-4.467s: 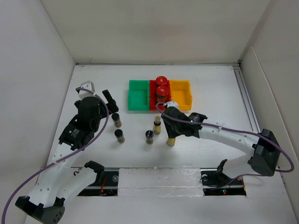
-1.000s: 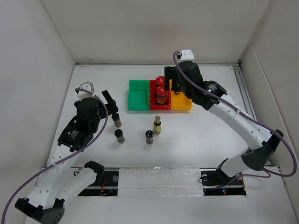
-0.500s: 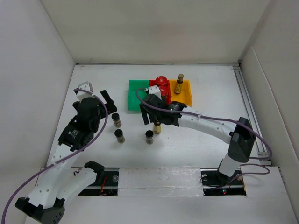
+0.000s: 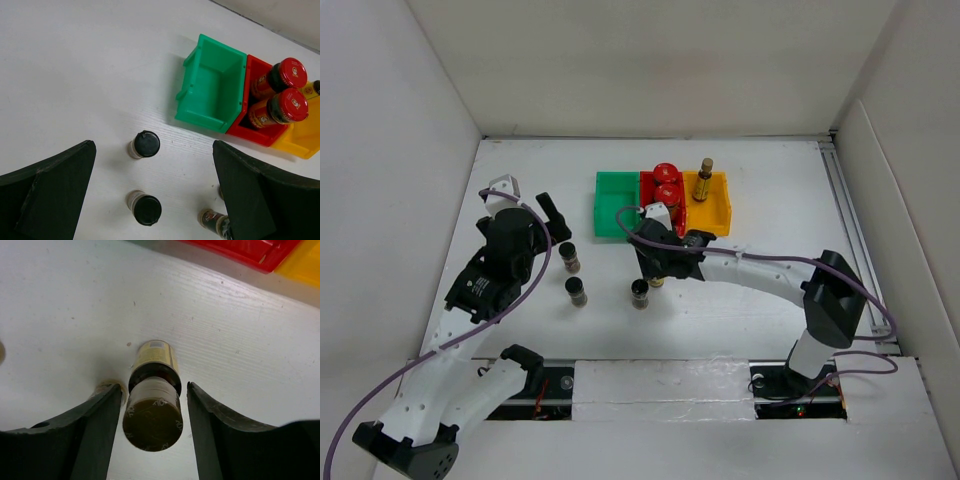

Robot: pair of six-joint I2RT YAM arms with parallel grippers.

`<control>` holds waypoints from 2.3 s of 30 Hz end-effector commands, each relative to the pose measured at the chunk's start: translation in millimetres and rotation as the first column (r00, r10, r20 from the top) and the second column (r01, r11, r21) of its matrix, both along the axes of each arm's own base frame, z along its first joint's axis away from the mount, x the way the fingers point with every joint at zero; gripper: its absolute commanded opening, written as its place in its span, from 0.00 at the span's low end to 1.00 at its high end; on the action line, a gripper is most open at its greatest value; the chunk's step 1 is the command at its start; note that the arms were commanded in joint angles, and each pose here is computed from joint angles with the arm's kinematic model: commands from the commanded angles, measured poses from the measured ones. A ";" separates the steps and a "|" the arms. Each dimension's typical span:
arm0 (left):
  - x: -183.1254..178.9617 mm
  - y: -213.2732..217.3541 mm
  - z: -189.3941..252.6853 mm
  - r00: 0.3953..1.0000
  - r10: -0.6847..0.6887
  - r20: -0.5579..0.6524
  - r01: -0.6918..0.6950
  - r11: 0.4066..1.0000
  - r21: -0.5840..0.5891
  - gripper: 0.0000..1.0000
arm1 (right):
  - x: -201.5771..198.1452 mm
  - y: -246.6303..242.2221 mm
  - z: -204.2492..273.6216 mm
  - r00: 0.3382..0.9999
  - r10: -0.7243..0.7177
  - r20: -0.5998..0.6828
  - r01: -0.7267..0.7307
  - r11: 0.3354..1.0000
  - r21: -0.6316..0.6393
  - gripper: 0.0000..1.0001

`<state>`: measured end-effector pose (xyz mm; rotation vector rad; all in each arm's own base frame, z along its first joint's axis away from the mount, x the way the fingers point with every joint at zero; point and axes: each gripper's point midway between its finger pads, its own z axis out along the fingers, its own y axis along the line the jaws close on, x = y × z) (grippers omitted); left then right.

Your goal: Organize the condiment bottles

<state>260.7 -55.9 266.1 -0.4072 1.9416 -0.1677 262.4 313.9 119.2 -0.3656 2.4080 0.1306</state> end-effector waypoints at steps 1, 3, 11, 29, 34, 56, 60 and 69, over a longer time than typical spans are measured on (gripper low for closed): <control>2.1 -0.9 2.2 1.000 -0.002 0.014 0.002 1.000 -0.009 0.99 | 9.2 3.2 3.6 1.000 -0.024 0.018 0.022 0.998 0.062 0.59; 2.2 -1.5 1.1 1.000 -0.006 0.009 0.006 1.000 -0.005 0.99 | 12.0 1.8 1.2 1.000 -0.024 0.010 0.023 0.997 0.070 0.52; 2.2 -3.4 1.4 1.000 -0.017 0.011 0.017 1.000 -0.008 0.99 | 23.7 -3.1 23.2 0.998 -0.033 0.051 0.029 0.996 0.079 0.00; 1.5 -4.6 4.0 0.999 -0.026 0.020 0.027 1.000 -0.014 0.99 | 94.5 -91.9 112.3 0.958 -0.219 0.187 0.190 0.969 0.161 0.00; 1.9 -4.8 3.2 0.999 -0.026 0.018 0.027 1.000 -0.013 0.99 | 128.6 -118.2 130.9 0.940 -0.268 0.213 0.234 0.957 0.171 0.00; 0.9 -5.8 4.1 0.999 -0.036 0.023 0.037 0.999 -0.015 0.99 | 220.5 -144.2 51.8 0.947 -0.310 0.085 0.297 0.944 0.142 0.00; 1.1 -6.5 3.3 0.999 -0.040 0.021 0.040 0.999 -0.014 0.99 | 222.6 -143.3 41.2 0.947 -0.310 0.080 0.297 0.945 0.138 0.02; 4.6 -8.1 -1.4 0.999 -0.040 0.001 0.040 0.999 -0.006 0.99 | 221.7 -143.5 44.6 0.948 -0.307 0.087 0.293 0.945 0.142 0.69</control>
